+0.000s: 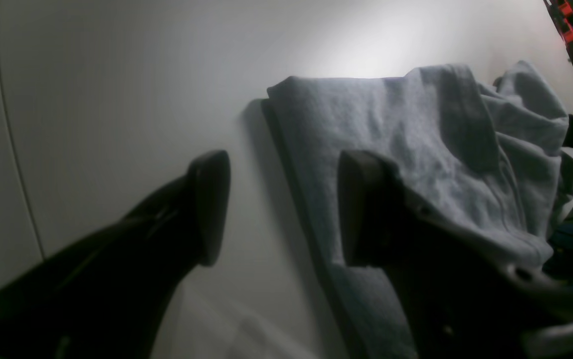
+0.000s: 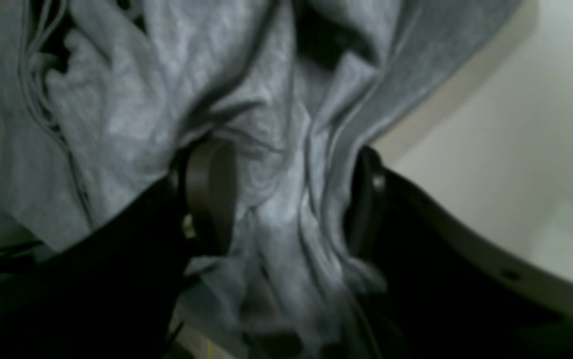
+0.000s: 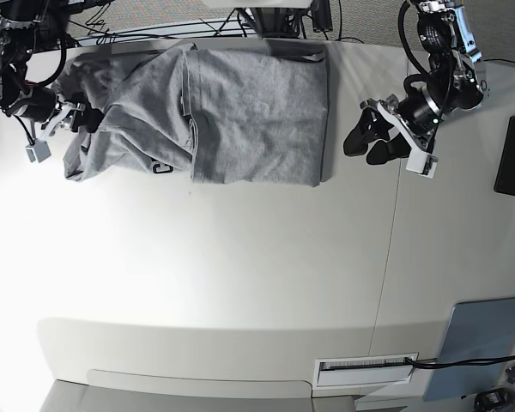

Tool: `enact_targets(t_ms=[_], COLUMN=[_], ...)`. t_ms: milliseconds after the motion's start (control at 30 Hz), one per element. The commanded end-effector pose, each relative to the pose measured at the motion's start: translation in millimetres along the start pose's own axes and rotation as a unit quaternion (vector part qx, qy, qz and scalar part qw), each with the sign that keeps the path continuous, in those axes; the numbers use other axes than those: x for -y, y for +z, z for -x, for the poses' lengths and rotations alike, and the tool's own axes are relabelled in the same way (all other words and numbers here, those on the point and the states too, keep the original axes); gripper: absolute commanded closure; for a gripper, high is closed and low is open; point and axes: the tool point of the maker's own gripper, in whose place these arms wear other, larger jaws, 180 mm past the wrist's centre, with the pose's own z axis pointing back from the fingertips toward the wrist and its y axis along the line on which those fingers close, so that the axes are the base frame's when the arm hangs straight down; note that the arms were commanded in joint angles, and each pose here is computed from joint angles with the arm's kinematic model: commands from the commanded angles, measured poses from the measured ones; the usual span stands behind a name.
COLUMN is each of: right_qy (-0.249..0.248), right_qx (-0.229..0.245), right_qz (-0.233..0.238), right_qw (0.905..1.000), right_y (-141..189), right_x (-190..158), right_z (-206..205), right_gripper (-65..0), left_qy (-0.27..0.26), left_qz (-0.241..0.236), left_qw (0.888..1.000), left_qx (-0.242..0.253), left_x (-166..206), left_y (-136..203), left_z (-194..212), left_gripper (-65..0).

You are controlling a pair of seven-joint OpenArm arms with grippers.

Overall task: Fold the T-shirt properly
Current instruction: 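Grasp the shirt end with the right gripper and fold it over the stack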

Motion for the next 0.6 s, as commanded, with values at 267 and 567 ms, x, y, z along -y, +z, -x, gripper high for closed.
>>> enact_targets(t_ms=[267, 567], right_qy=[0.018, 0.033], right_qx=[-0.001, 0.043], right_qz=[0.013, 0.05], right_qw=[0.9998, 0.9973], right_y=[-8.6, 5.5], right_x=[0.2, 14.3], right_z=[0.2, -20.5], right_gripper=[-16.2, 0.0], left_qy=[-0.012, -0.015], left_qz=[0.006, 0.001], left_qw=[1.0, 1.0], left_qx=[0.019, 0.014], left_x=[2.7, 1.1], left_y=[2.1, 2.1], left_z=[-12.2, -10.2], left_gripper=[-34.5, -34.5])
